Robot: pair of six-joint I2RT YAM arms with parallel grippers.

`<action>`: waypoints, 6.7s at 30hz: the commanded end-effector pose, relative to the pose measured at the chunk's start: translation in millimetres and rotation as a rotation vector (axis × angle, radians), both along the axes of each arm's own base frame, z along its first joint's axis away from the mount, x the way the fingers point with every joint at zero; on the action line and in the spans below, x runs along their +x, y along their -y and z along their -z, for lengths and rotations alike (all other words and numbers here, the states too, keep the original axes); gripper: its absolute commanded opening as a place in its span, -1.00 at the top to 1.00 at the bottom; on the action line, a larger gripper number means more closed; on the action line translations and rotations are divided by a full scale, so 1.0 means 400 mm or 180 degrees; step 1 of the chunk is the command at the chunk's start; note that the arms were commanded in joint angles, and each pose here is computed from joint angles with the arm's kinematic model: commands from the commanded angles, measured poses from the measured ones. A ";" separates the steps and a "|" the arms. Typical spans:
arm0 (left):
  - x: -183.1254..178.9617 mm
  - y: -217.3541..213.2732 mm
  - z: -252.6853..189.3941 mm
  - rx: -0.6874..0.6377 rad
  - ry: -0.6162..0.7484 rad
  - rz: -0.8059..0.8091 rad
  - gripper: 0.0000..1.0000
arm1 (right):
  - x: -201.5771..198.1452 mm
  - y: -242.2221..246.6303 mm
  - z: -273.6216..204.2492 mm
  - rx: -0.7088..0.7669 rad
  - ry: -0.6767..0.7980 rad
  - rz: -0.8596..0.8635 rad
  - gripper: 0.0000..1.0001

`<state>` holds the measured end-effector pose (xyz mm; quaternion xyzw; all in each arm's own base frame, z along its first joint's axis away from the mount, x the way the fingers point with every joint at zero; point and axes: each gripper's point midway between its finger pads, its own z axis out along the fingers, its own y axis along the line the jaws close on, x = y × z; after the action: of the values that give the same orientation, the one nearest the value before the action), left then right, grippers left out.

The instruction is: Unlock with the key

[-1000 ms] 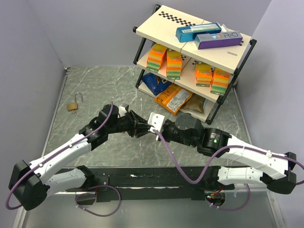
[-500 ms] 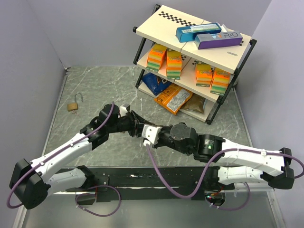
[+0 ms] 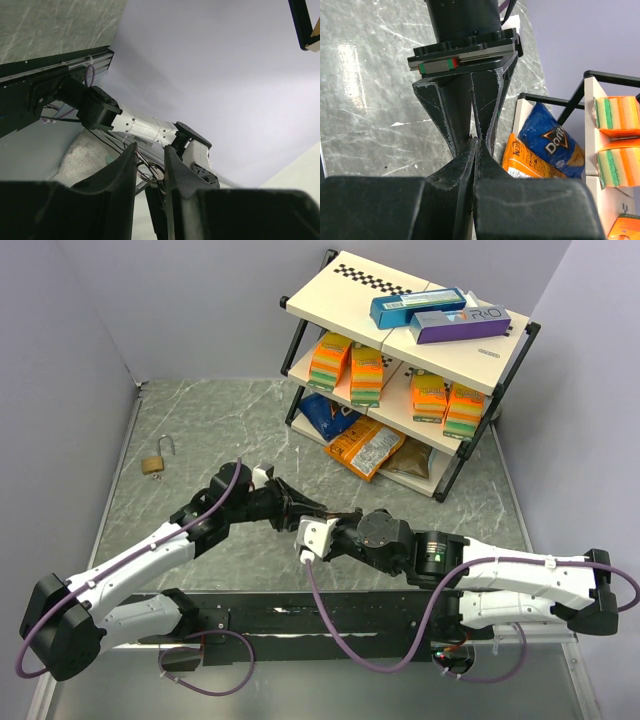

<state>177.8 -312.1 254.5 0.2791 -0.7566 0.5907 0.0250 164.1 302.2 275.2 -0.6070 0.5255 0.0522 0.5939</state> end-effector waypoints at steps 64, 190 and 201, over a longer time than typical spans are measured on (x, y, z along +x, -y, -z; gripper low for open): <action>0.151 -0.142 -0.083 0.0427 0.1901 -0.1275 0.98 | 0.005 0.066 0.018 0.0823 -0.1279 0.0466 -0.07; 0.404 -0.444 0.518 0.4120 0.1972 0.1554 -0.94 | 0.145 0.106 -0.070 0.2505 -0.3558 0.0677 1.00; 0.393 -0.414 0.564 0.4091 0.1923 0.1698 -0.89 | 0.147 0.108 -0.068 0.2504 -0.3533 0.0689 1.00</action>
<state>327.8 -133.9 25.4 -0.1086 -0.9739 0.0598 -0.1903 220.2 260.4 285.3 -0.1675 0.7666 0.4811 0.3908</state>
